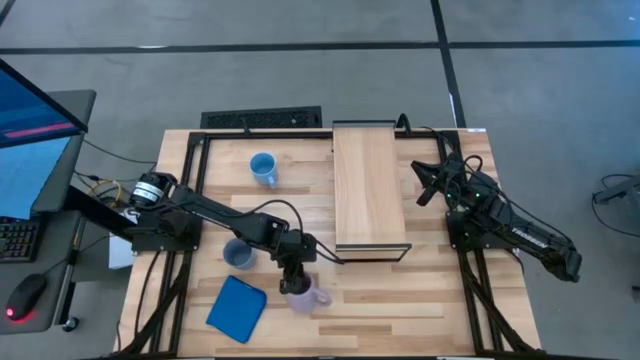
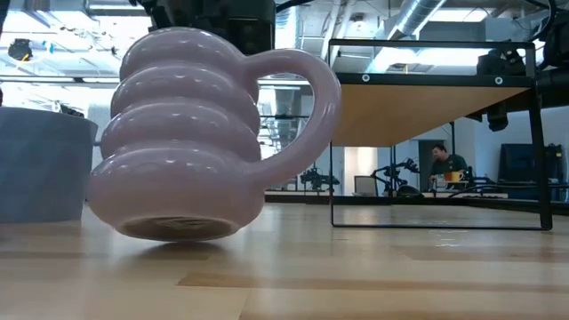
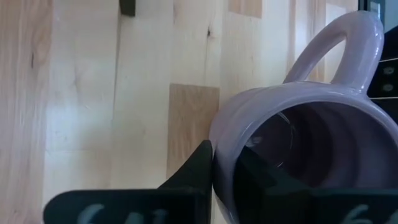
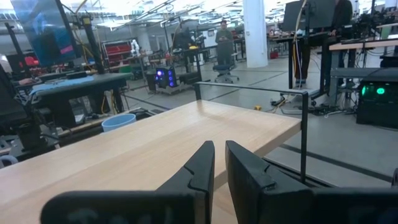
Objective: Stack small to large cups/mugs on shelf
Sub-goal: Put the violet mug on the shelf
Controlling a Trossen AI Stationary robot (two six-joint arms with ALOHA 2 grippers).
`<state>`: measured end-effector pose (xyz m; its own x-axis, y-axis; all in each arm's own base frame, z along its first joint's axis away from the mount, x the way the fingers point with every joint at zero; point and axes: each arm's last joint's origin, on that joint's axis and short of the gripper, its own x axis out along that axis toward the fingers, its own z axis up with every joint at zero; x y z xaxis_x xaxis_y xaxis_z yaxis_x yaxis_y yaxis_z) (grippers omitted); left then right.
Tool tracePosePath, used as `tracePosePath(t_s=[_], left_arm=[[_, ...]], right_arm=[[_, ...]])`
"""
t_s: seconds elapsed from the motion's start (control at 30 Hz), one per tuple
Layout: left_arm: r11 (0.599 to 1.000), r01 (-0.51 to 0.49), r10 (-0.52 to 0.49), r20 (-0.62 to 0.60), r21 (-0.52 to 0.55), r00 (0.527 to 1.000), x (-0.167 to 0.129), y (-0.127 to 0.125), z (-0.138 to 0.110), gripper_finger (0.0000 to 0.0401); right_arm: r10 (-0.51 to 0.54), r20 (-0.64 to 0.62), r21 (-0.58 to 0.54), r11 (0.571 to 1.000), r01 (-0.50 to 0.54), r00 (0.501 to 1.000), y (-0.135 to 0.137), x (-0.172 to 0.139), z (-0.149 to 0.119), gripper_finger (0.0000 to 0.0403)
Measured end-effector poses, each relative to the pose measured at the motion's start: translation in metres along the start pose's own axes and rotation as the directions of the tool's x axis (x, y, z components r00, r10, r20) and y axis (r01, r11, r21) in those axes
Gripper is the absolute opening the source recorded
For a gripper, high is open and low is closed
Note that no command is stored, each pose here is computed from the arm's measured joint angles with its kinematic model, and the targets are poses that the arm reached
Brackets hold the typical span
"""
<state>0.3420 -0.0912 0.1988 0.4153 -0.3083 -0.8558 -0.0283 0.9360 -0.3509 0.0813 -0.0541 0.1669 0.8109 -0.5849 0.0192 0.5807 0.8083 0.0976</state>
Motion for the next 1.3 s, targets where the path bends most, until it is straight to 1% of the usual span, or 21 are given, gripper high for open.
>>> tracePosePath(t_s=[0.07,0.2,0.33,0.9,1.1,1.3], left_arm=[[1.0,-0.001,0.001,0.002,0.006,1.0,-0.001,0.0,0.001,0.0019],[0.998,-0.019,0.018,0.031,0.059,0.999,-0.005,-0.002,0.007,0.0019],[0.996,-0.022,0.017,0.051,0.089,0.999,-0.009,-0.004,0.012,0.0019],[0.996,-0.028,0.025,0.034,0.089,0.999,-0.009,-0.004,0.011,0.0019],[0.986,-0.115,0.108,0.062,0.121,0.992,-0.01,0.0,0.012,0.0019],[0.983,-0.151,0.142,0.095,0.1,0.985,-0.027,0.007,0.015,0.0019]], right_arm=[[0.0,0.0,0.0,1.0,0.0,1.0,0.0,0.0,0.0,0.0064],[0.0,0.0,0.0,1.0,0.0,1.0,0.0,0.0,0.0,0.0064],[0.0,0.0,0.0,1.0,0.0,1.0,0.0,0.0,0.0,0.0064],[0.0,0.0,-0.001,1.0,0.0,1.0,0.0,0.0,0.0,0.0064],[0.0,0.0,-0.001,1.0,0.0,1.0,0.0,0.0,0.0,0.0064],[0.0,0.0,0.0,1.0,0.0,1.0,0.0,0.0,0.0,0.0064]])
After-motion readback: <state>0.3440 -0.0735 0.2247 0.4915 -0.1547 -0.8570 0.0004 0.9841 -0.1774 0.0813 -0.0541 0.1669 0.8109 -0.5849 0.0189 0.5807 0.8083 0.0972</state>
